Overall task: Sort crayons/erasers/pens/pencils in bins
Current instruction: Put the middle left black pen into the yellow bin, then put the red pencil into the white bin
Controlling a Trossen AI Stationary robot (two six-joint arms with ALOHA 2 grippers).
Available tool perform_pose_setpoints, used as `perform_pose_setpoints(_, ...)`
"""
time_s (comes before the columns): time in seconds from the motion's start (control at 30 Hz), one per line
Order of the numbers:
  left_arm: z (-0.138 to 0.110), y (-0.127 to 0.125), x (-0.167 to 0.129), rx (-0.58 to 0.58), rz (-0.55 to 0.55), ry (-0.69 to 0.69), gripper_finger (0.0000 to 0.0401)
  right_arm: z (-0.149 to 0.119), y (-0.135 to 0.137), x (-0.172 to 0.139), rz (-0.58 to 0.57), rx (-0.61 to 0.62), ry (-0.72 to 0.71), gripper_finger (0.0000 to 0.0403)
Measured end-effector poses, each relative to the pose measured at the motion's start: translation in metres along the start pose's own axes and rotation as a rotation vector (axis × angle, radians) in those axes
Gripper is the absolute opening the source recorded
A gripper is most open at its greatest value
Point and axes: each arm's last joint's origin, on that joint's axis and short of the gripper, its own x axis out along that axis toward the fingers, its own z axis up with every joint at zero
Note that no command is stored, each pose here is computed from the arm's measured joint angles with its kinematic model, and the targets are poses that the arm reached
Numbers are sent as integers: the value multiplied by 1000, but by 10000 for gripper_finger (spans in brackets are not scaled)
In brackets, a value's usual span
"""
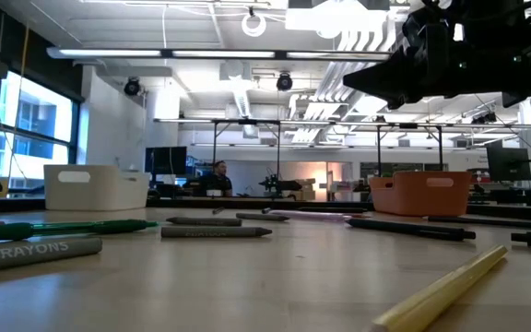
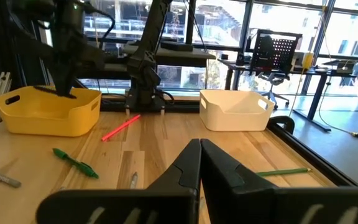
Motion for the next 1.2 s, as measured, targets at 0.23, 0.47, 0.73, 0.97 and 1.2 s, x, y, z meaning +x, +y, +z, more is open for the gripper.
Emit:
perform_pose_setpoints(0.23, -3, 16, 20, -84, 7, -21, 9, 0, 0, 0, 0, 1, -2, 0)
perform_pose_setpoints(0.47, -4, 30, 39, -114, 20, -27, 9, 0, 0, 0, 0, 1, -2, 0)
perform_pose_setpoints(0.73, -5, 32, 45, -108, 57, -23, 39, 0, 0, 0, -1, 1, -2, 0)
perform_pose_setpoints(0.97, -6, 33, 46, -49, 78, 12, 83, 0, 0, 0, -1, 1, -2, 0)
perform_pose_setpoints(1.2, -11, 13, 22, 160, -20, 66, 85, 0, 0, 0, -1, 0, -2, 0)
